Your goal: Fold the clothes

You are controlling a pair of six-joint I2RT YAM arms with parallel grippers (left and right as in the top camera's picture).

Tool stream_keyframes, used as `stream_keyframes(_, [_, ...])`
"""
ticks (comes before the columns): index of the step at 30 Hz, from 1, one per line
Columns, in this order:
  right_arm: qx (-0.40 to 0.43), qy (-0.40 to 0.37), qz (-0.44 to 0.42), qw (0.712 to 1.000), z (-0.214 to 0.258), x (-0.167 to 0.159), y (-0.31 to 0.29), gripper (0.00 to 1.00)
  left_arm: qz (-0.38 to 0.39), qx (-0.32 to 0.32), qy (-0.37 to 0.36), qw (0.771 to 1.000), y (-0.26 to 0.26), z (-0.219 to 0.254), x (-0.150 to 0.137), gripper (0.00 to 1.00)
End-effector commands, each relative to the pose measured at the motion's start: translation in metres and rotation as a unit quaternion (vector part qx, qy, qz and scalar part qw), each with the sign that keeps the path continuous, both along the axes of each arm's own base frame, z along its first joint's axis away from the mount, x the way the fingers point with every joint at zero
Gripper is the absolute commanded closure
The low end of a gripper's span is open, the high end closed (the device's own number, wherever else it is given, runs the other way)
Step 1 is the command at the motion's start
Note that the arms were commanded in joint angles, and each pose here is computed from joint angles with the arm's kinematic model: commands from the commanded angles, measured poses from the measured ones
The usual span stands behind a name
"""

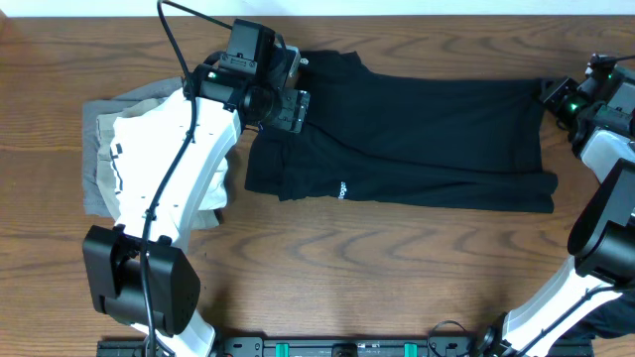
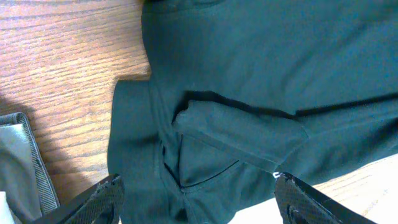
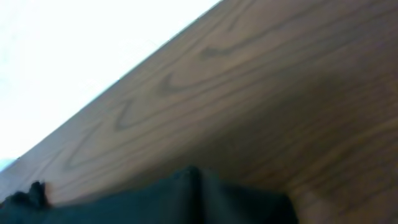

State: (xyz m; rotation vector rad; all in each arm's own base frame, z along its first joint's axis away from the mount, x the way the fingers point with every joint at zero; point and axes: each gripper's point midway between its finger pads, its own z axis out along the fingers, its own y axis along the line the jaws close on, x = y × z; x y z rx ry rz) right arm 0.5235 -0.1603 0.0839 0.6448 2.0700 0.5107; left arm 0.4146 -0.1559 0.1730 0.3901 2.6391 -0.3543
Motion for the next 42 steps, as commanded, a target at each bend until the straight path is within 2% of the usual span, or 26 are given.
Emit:
stream_keyframes(1, [-0.001,0.007,0.009,1.0,-0.003,-0.003,0.0,0.75,0.001,-0.004,-0.001,1.0,0.001,0.002,0.004,0.21])
stream_keyframes(4, [0.007,0.026,0.004,1.0,-0.011,-0.011,-0.005,0.61,0.016,-0.005,0.006,1.0,0.009,0.001,0.004,0.21])
stream_keyframes(10, [0.03,0.054,0.007,0.998,-0.01,-0.027,-0.006,0.57,0.034,-0.023,-0.004,0.999,0.03,0.021,0.014,0.17])
stream_keyframes(16, [0.005,0.082,0.047,0.995,0.047,-0.022,0.006,0.55,0.024,-0.035,-0.096,0.994,0.035,0.085,0.049,0.11])
stream_keyframes(20, [-0.043,0.109,0.047,0.992,0.084,-0.018,0.005,0.51,0.024,-0.046,-0.118,0.992,0.028,0.096,0.082,0.09])
stream_keyframes(26, [-0.042,0.133,0.048,0.989,0.11,-0.026,0.01,0.43,0.015,-0.076,-0.074,0.994,0.007,0.036,0.133,0.09])
stream_keyframes(32, [-0.021,0.155,0.078,0.984,0.104,-0.036,0.028,0.44,0.014,-0.076,-0.074,0.994,-0.002,-0.041,0.178,0.11])
stream_keyframes(37, [-0.021,0.174,0.099,0.979,0.098,-0.041,0.045,0.44,0.027,-0.088,-0.086,0.992,-0.006,-0.08,0.203,0.14])
stream_keyframes(42, [-0.034,0.193,0.105,0.975,0.092,-0.042,0.057,0.44,0.044,-0.114,-0.097,0.988,-0.013,-0.104,0.22,0.23])
